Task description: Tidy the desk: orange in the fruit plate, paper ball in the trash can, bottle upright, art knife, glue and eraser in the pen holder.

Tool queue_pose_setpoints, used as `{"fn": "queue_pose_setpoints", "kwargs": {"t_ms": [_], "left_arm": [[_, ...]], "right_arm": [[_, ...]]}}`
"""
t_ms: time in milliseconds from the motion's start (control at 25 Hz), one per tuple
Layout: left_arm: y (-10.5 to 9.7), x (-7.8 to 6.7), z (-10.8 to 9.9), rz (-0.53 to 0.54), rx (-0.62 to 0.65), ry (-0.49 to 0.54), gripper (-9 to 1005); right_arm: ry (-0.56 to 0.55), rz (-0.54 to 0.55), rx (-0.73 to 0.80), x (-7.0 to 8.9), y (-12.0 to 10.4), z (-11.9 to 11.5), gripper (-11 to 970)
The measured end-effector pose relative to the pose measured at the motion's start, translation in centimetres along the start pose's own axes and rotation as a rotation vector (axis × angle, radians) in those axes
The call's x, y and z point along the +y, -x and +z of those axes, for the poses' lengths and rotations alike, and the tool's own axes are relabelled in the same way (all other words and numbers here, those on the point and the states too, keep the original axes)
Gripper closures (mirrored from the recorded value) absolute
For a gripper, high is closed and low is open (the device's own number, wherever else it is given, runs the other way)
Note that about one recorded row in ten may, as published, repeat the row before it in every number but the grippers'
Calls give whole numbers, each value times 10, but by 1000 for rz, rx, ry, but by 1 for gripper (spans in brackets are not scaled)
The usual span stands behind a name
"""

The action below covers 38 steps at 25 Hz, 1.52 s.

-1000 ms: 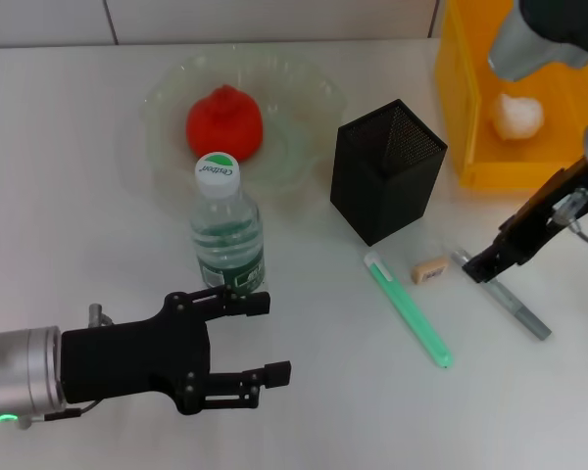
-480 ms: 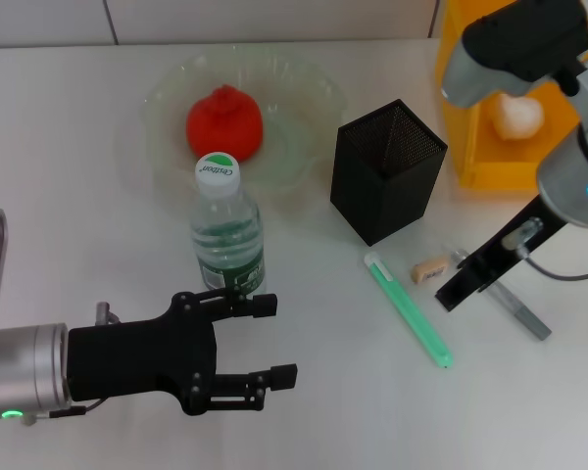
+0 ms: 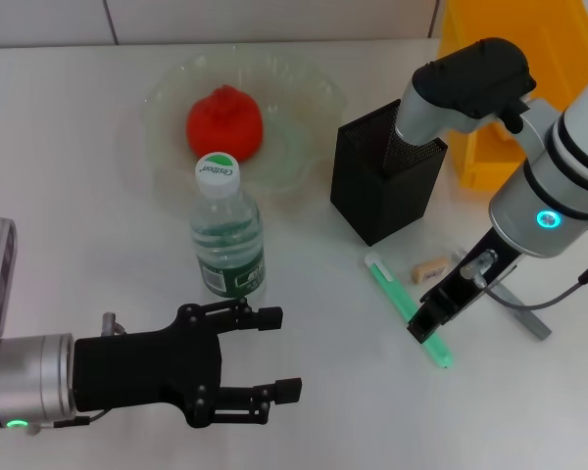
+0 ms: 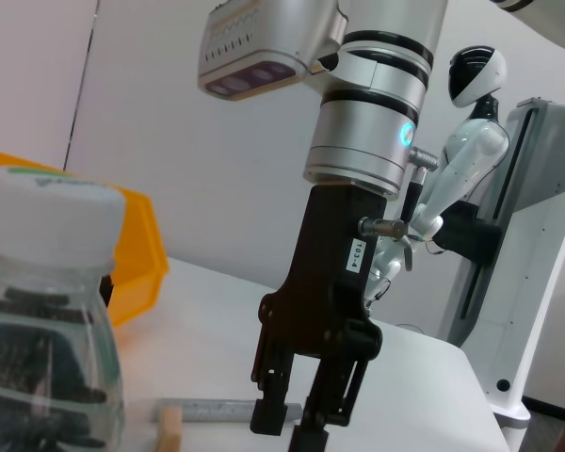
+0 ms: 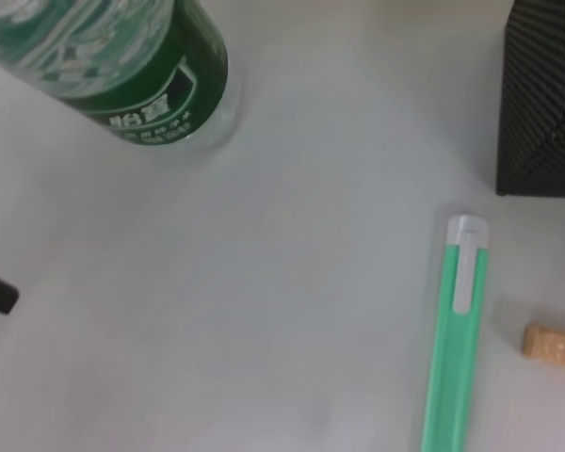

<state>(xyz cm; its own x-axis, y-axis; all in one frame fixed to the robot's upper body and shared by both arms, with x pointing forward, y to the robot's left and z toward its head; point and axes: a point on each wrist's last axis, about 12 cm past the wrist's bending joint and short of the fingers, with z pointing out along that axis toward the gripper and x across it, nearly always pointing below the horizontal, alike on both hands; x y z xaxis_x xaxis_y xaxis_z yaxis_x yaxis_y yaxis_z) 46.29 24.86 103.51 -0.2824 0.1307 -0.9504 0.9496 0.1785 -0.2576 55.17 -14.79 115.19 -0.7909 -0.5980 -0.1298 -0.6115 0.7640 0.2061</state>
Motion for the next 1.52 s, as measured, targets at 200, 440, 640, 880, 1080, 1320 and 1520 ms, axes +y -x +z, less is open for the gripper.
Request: {"fn": "queue_pose_setpoints", "kwargs": {"t_ms": [200,440,640,880,1080,1320,1520], "left_arm": [[-2,1,0,-5,7,11,171],[-3,1,2,-5,14,8,171],[-3,1,3,-4,18,4,171],[-3,2,3,1,23,12,171],[-4,2,5,0,27,11,171],[-4,2,5,1,28,8,171],[-4,2,5,1,28,8,171]], "right_arm": [[-13,9,-2,-4,6,7,485],[-27,-12,-5,-6,14,17,476],[-33,-17,-3,-7,20,20,477],[-44,-32,7,-5,25,22,478],[-54,-37,6,-5,27,24,479],[-55,-39,16,-5,29,27,480],[-55,-39,17,-4,29,27,481]]}}
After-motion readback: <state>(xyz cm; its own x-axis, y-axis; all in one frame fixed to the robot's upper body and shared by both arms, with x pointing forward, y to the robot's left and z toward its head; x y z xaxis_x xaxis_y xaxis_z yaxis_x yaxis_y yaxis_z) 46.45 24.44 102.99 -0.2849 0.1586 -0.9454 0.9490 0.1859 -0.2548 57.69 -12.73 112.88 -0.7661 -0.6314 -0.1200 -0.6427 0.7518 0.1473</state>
